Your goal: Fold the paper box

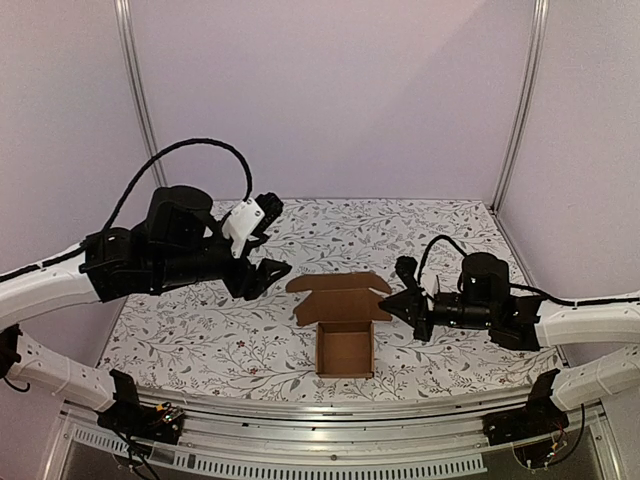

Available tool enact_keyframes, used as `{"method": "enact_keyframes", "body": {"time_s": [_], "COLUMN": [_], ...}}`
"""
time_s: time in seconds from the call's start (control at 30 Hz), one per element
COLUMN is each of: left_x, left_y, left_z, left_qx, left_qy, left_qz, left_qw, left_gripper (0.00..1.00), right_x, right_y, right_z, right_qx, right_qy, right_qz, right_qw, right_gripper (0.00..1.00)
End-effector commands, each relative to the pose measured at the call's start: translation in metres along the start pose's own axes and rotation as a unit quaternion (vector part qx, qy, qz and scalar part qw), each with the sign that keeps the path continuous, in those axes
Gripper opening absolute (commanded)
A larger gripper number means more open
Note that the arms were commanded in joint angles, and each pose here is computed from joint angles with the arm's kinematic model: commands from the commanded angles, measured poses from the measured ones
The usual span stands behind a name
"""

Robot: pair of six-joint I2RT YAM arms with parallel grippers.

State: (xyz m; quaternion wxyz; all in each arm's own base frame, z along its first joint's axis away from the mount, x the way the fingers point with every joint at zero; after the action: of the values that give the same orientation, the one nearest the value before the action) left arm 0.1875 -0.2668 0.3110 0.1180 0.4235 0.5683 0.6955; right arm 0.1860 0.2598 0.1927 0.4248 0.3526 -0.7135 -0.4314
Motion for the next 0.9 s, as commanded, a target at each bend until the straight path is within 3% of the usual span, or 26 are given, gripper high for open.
{"method": "enact_keyframes", "body": {"time_s": [0.0, 0.13, 0.47, 0.87], "left_x": [-0.007, -0.014, -0.041, -0.069], "left_y": [-0.022, -0.046, -0.085, -0.093], "left_z": [0.005, 0.006, -0.004, -0.004], "left_qx": [0.046, 0.075, 0.117, 0.132], "left_qy": [-0.003, -0.018, -0.105, -0.172], "left_qz": [0.0, 0.021, -0.011, -0.004], "left_qw": [0.999, 0.997, 0.988, 0.976], "left_gripper": [0.7, 0.63, 0.62, 0.32], "right_x": [0.004, 0.006, 0.01, 0.01], "right_y": [-0.006, -0.009, -0.01, -0.011], "right_z": [0.0, -0.001, 0.001, 0.005], "right_qx": [-0.022, -0.035, -0.061, -0.071], "right_qy": [-0.013, -0.018, -0.018, -0.002], "right_qz": [0.009, 0.01, 0.004, 0.002], "right_qw": [1.0, 0.999, 0.998, 0.997], "right_gripper": [0.0, 0.0, 0.0, 0.0]}}
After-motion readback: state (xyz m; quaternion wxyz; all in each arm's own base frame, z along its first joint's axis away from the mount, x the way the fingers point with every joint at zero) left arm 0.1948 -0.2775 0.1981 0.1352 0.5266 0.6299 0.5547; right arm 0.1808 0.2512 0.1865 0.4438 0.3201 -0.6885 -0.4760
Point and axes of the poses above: each gripper's point midway between its finger pads, its own x axis back along the fingers, its own z axis along the line the jaws close on, y = z × x, the point moved 6 cm from there along x, back along the fingers, and after that the axes turned 12 degrees about x, right-handed, at the moved point
